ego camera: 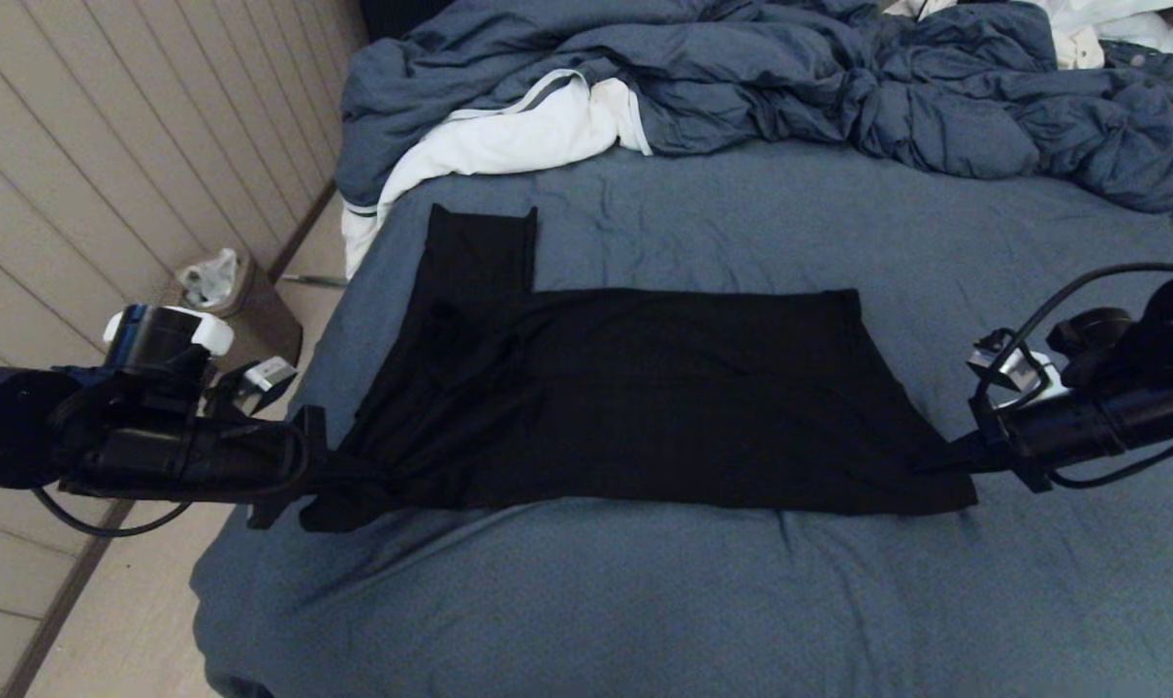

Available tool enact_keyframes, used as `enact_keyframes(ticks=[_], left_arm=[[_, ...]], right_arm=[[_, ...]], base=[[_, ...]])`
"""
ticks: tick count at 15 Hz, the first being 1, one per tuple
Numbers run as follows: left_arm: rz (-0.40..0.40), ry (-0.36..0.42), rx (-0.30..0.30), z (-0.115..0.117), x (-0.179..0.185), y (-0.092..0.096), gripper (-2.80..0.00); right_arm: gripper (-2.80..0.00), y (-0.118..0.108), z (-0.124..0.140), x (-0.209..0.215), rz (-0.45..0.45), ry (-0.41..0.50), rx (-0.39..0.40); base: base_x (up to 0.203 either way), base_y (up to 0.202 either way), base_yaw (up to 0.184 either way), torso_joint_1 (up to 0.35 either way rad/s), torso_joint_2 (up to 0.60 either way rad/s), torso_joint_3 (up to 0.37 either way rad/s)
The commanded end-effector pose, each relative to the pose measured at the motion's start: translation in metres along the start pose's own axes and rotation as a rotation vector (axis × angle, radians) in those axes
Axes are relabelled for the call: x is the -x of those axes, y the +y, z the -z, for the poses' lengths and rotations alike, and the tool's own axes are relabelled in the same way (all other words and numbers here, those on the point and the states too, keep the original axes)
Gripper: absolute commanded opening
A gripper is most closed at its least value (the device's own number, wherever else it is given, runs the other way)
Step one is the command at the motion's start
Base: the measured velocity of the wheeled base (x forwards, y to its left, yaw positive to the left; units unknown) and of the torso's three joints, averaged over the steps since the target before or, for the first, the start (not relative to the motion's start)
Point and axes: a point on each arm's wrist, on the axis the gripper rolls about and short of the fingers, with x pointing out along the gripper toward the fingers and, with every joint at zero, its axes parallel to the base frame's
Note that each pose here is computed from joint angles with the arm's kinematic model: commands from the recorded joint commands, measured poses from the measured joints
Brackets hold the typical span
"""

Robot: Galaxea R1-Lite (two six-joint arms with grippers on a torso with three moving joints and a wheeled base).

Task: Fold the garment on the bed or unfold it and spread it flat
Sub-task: Fold the black T-shirt

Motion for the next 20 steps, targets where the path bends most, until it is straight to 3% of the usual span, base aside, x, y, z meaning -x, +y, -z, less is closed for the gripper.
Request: enact_keyframes(ticks=[1, 10, 17, 20], left_arm=[[0.007, -0.005, -0.020, 0.003, 0.010, -0.008, -2.80], [-0.021, 0.048, -0.073, -0.001, 0.026, -0.025, -2.80], [-0.074, 0.206, -0.159, 0.010, 0.042, -0.035, -2.80], [-0.079, 0.217, -0.156, 0.019, 0.049, -0.035, -2.80]], right_arm=[[-2.80, 0.001, 0.000, 0.006, 0.002, -0.012, 0.003], [-2.80, 0.009, 0.002, 0.028, 0.000, 0.052, 0.033], [-2.80, 0.019, 0.004, 0.041, 0.046, 0.114, 0.001], [-2.80, 0.017, 0.011, 0.045, 0.056, 0.127, -0.021]], base=[[0.000, 0.000, 0.000, 0.000, 0.00, 0.000], [0.000, 0.000, 0.000, 0.000, 0.00, 0.000], [0.000, 0.000, 0.000, 0.000, 0.00, 0.000], [0.000, 0.000, 0.000, 0.000, 0.00, 0.000]])
